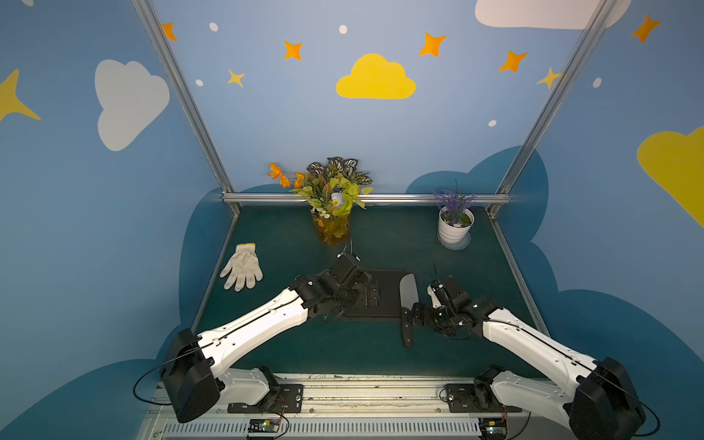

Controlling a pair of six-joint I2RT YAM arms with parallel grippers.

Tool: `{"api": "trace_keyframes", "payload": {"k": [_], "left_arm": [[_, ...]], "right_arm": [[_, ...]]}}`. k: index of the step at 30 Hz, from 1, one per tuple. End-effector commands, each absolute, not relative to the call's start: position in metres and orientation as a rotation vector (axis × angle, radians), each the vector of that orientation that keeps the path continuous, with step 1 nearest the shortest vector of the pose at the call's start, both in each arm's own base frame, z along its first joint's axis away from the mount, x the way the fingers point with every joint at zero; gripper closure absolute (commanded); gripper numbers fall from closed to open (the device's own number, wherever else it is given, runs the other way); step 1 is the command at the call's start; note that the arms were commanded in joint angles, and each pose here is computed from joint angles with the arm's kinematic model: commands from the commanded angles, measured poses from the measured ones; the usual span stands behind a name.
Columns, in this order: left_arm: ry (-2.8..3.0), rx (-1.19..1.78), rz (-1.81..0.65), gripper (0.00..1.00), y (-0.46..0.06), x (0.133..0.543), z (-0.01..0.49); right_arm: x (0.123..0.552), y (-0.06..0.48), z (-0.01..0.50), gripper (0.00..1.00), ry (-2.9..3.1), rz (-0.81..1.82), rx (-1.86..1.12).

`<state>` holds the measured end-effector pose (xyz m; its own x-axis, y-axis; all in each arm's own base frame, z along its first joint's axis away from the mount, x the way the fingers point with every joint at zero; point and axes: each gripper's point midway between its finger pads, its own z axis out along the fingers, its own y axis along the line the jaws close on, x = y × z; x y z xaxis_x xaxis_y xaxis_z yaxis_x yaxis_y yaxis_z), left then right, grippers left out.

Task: Align the knife with the edge of the cutting board
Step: Place the knife at the edge of the cutting board, then adjust the knife at the edge of the cutting board.

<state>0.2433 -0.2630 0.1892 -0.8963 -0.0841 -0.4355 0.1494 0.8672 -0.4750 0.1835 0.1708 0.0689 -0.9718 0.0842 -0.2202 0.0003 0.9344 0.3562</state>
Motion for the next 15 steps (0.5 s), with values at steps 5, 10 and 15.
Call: {"api": "trace_keyframes", "payload": {"k": [5, 10, 15], "left_arm": [[2.553, 0.146, -0.539, 0.00, -0.205, 0.262, 0.200], [2.550, 0.081, -0.448, 0.00, -0.170, 0.265, 0.176], [2.563, 0.037, -0.424, 0.00, -0.149, 0.260, 0.155]], "right_arm": [[0.189, 0.186, 0.065, 0.10, 2.824, 0.263, 0.043], [0.192, 0.203, 0.057, 0.21, 2.829, 0.169, -0.004], [0.195, 0.211, 0.046, 0.41, 2.844, 0.093, 0.003]]}}
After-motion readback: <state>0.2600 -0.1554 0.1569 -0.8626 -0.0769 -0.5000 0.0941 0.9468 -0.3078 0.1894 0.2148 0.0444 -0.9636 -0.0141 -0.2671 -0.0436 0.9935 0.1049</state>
